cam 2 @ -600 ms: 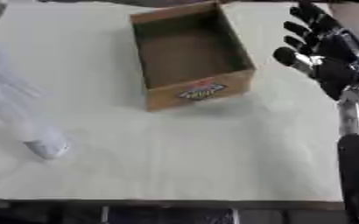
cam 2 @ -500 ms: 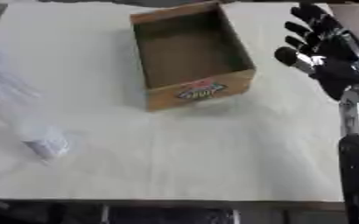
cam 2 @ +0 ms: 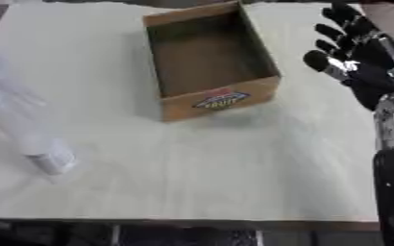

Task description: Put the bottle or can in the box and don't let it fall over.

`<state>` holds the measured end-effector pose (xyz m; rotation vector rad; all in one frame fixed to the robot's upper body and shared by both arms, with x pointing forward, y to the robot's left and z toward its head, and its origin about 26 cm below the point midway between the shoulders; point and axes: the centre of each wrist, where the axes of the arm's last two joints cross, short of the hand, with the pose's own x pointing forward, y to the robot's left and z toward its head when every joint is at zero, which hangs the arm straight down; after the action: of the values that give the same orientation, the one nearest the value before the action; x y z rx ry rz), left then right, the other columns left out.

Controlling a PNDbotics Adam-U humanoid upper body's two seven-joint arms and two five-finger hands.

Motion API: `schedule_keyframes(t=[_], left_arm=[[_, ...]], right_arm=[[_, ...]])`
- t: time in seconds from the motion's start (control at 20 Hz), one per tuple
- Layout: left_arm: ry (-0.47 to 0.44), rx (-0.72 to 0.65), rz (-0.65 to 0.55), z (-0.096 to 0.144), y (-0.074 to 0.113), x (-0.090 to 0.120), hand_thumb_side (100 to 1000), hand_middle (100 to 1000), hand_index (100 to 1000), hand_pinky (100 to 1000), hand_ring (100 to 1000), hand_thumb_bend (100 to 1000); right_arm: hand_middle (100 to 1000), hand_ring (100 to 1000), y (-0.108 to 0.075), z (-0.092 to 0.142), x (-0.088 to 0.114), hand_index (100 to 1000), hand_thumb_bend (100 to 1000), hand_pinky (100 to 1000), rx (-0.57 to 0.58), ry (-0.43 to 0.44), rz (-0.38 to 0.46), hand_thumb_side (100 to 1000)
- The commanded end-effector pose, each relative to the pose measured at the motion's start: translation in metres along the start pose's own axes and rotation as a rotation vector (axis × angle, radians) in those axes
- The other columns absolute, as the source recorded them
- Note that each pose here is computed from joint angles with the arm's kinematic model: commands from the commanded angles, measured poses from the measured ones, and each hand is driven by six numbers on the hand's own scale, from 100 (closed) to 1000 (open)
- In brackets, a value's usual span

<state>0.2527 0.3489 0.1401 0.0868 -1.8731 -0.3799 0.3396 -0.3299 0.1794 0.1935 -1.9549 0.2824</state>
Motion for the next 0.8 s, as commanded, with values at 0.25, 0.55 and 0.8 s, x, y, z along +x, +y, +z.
schedule_keyframes(t=[0.25, 0.55, 0.8], left_arm=[[0.004, -0.053, -0.052, -0.008, -0.001, 0.012, 268, 1000, 961, 1000, 1000, 785], [0.008, -0.085, -0.051, -0.013, -0.006, 0.014, 265, 1000, 955, 1000, 1000, 787], [0.013, -0.128, -0.042, -0.019, -0.011, 0.017, 267, 1000, 951, 1000, 1000, 785]], right_arm=[[1000, 1000, -0.005, -0.001, 0.012, 992, 697, 1000, 0.005, -0.021, 0.029, 170], [1000, 1000, -0.005, -0.001, 0.011, 990, 687, 1000, 0.009, -0.014, 0.029, 172], [1000, 1000, -0.004, -0.002, 0.011, 990, 682, 1000, 0.015, -0.013, 0.031, 173]])
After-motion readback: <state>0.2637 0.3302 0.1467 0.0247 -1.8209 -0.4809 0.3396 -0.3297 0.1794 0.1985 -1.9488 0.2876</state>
